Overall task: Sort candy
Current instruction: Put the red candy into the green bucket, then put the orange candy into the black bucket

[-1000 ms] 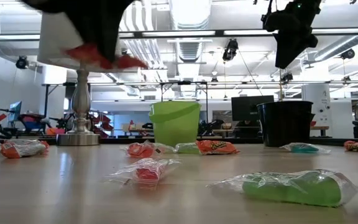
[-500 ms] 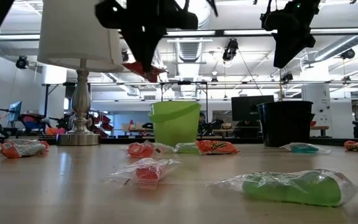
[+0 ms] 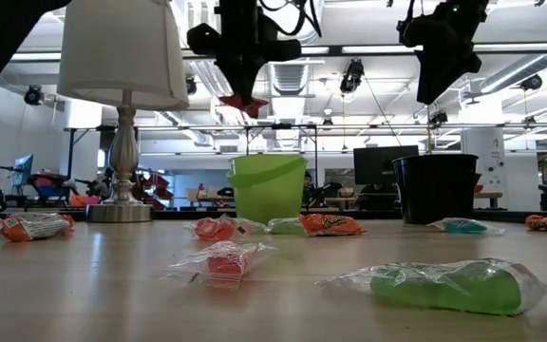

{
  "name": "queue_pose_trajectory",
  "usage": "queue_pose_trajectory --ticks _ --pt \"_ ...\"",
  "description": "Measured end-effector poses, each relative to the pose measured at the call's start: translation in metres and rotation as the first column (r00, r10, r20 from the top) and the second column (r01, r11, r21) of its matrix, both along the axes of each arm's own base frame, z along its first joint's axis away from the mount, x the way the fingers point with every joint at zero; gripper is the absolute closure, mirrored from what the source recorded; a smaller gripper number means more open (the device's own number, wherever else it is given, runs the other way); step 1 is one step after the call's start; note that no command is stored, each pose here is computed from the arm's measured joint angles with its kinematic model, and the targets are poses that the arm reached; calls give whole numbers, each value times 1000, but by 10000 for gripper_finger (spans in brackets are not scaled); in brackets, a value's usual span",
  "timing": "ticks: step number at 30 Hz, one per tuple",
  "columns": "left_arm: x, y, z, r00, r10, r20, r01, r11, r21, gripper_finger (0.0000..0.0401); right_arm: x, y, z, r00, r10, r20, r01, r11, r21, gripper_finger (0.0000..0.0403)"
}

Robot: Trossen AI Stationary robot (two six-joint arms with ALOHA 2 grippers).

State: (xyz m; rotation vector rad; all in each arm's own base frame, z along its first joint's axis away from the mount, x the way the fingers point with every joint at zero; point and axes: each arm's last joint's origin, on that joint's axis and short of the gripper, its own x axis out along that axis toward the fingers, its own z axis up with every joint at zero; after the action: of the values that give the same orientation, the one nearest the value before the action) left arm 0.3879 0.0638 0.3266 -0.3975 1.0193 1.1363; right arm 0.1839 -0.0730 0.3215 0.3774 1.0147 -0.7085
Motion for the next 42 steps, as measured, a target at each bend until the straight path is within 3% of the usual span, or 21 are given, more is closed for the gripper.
queue_pose_trajectory --ticks 5,12,19,27,35,37,42 --pt "1 24 8 996 48 77 -50 998 31 400 0 0 0 1000 0 3 0 1000 -1 282" --pt "10 42 0 994 -14 110 8 999 53 397 0 0 0 1000 0 3 0 1000 -1 282" --pt "8 59 -6 994 4 111 -9 999 38 359 0 0 0 999 -30 15 30 1000 10 282" --pt "7 62 -6 997 -56 60 54 997 46 307 0 0 0 999 -30 15 30 999 11 282" --pt "5 55 13 986 -147 79 150 988 -24 305 0 0 0 1000 -27 15 27 1000 11 282" --pt "4 48 19 978 -196 69 200 979 -46 307 1 1 0 1000 12 14 -12 1000 25 282" --pt "2 30 34 957 -289 34 290 956 -46 310 8 4 2 967 233 105 -243 966 93 282"
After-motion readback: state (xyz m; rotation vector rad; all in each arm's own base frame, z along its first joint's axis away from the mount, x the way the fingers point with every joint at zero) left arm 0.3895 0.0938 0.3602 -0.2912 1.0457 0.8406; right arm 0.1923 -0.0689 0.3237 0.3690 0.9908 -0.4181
